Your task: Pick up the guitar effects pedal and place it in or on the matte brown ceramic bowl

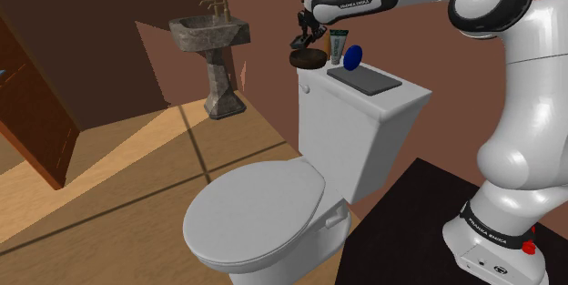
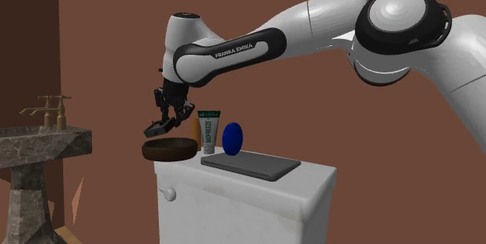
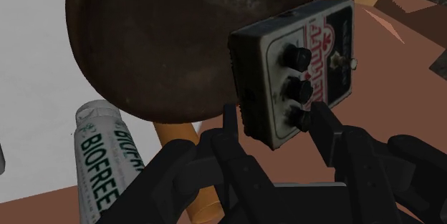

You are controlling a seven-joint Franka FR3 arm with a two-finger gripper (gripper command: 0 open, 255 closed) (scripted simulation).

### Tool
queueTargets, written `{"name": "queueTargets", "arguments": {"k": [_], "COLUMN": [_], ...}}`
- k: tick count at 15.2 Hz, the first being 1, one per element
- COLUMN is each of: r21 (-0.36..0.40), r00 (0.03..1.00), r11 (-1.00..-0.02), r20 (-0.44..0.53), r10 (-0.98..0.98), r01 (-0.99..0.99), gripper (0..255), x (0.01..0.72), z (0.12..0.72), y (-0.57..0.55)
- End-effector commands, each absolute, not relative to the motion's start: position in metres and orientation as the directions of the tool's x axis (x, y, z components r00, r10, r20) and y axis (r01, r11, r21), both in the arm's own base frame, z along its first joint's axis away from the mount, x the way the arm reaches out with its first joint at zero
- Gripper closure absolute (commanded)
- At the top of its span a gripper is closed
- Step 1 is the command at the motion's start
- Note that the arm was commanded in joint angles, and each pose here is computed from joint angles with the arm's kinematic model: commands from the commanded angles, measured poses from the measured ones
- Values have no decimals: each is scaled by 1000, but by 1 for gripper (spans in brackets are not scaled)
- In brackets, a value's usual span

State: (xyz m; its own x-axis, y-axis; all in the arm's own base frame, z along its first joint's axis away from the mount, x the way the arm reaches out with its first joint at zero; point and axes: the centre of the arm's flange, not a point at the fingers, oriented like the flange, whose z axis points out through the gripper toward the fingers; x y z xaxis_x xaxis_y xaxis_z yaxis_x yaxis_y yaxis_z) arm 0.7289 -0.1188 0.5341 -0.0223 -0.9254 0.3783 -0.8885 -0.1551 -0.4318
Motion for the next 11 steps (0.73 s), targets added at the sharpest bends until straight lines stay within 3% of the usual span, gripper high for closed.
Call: {"name": "queueTargets", "arguments": {"k": [1, 9, 10, 11], "r21": [-432, -432, -432, -432], "r00": [-22, -22, -22, -22], "r11": [-155, -155, -155, -155], "r20": [378, 378, 378, 378], "r10": [-925, -925, -925, -925], "r01": [-888, -888, -888, -888], "gripper": [255, 255, 0, 0], "x": [729, 729, 729, 729], "z": [523, 523, 523, 523], "y": [-119, -119, -119, -119]}}
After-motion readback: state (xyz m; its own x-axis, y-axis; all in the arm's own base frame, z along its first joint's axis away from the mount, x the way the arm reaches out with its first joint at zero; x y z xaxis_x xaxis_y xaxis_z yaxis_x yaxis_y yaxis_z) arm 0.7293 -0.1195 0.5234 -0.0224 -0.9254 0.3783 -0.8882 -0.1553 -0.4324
